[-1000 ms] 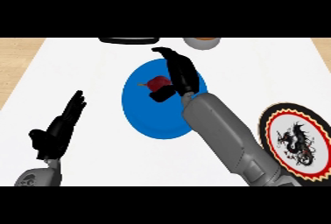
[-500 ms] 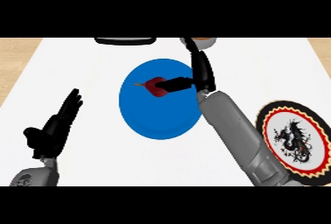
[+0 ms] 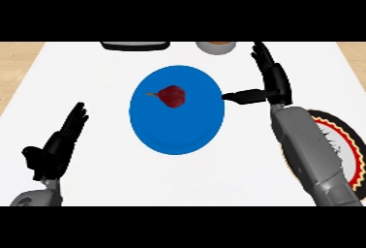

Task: Pick the pear from the plate and place it in the plate

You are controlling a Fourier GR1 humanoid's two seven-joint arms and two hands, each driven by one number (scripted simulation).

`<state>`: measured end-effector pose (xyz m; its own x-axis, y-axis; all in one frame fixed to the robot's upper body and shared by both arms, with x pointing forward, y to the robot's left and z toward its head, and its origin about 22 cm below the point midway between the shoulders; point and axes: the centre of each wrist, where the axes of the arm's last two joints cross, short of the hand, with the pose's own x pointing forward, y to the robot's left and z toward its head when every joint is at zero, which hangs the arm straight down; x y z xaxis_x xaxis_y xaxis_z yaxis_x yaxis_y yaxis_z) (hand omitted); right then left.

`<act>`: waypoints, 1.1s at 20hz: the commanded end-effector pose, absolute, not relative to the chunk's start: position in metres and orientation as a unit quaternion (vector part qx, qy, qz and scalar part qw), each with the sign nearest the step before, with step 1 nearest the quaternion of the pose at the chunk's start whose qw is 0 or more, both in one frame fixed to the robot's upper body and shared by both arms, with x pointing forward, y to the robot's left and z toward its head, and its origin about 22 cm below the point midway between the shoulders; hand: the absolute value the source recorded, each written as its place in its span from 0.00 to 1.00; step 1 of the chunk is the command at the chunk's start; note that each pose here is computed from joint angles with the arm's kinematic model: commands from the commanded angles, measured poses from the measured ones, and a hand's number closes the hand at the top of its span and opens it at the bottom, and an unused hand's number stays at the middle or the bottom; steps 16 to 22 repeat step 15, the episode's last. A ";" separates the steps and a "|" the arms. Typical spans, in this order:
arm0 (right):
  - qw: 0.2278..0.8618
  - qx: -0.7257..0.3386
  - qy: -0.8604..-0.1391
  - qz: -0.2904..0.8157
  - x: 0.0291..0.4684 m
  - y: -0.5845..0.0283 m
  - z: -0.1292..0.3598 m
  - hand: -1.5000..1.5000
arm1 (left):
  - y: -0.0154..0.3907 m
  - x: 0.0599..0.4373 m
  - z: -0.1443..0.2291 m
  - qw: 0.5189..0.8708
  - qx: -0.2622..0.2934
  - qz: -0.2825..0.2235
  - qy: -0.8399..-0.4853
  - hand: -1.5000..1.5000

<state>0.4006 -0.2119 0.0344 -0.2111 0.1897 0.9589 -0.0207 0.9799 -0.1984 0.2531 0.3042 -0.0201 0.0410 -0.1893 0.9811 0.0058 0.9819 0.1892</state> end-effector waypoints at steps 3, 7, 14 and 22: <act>0.610 -0.034 -0.786 0.095 0.392 -0.278 -0.001 0.00 | 0.296 0.250 -0.007 0.717 0.065 -0.074 -0.690 0.50; 0.603 -0.031 -0.788 0.119 0.386 -0.315 -0.006 0.00 | 0.301 0.253 -0.017 0.720 0.060 -0.071 -0.688 0.50; 0.602 -0.046 -0.786 0.133 0.387 -0.337 -0.008 0.00 | 0.298 0.262 -0.013 0.721 0.057 -0.072 -0.687 0.50; 0.588 -0.047 -0.797 0.128 0.386 -0.329 -0.013 0.00 | 0.298 0.261 -0.019 0.721 0.059 -0.076 -0.686 0.50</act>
